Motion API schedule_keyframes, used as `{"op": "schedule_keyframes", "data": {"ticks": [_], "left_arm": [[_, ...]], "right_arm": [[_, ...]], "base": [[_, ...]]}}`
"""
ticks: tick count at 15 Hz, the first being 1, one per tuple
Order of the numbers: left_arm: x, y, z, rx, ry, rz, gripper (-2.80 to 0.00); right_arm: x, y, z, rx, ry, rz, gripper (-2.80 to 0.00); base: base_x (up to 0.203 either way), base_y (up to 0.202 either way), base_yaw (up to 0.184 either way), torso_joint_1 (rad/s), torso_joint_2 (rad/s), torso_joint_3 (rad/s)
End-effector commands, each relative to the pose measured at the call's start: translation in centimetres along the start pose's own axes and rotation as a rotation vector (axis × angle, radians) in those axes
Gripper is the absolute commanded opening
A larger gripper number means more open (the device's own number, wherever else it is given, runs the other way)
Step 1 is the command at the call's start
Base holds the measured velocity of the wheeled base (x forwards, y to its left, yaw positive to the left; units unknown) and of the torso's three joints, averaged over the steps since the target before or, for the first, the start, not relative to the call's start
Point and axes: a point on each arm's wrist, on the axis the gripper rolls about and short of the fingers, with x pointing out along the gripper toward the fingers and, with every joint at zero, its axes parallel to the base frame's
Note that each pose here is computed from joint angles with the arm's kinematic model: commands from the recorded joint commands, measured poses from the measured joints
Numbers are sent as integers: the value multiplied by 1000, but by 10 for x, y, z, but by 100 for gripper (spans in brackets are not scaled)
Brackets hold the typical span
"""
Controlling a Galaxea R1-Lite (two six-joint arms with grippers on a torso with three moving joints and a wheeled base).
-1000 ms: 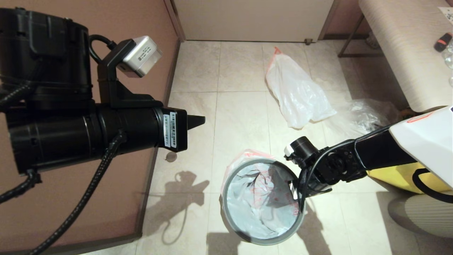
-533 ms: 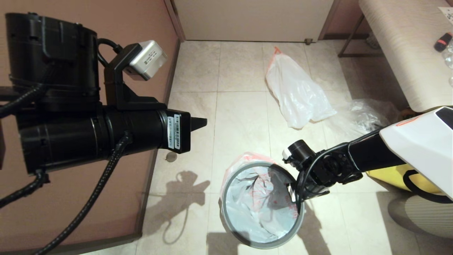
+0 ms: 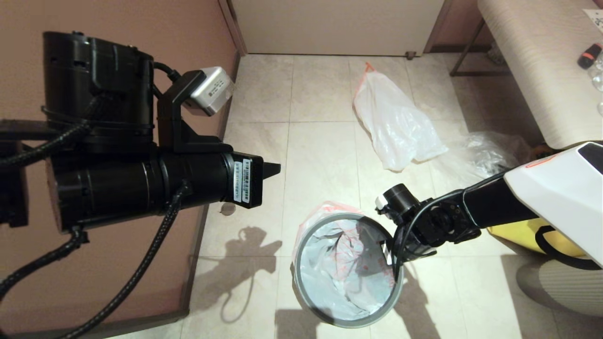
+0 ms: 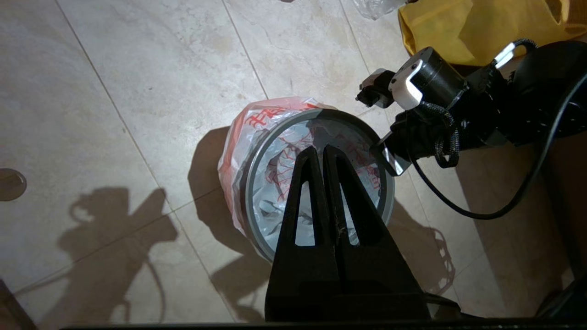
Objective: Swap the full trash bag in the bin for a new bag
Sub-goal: Place the trash can ring on the trash can
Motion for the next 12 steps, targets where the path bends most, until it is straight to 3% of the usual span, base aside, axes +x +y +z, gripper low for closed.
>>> {"op": "schedule_keyframes", "data": {"ticks": [1,3,5,6,10,12], "left_arm": [[9,1,-3,5,24,14,-280],[41,5,-22,9,124,51,-280],[56,7,-58,-32,238,64,-280],[56,3,-73,-67,243,47,-280],[76,-1,-122,-204,80,-146,-280],[97,4,-162,-227,150,-195,-280]], "right_arm": [[2,-1,0,4,4,-5,-280],[11,2,3,6,-6,-3,-280],[14,5,3,-10,-4,-1,-280],[16,5,4,-5,-5,-1,-280],[13,3,5,1,-12,7,-280],[15,1,6,7,-8,7,-280]], "base": [[0,0,0,0,0,0],[0,0,0,0,0,0],[0,0,0,0,0,0],[0,0,0,0,0,0],[0,0,0,0,0,0],[0,0,0,0,0,0]]}}
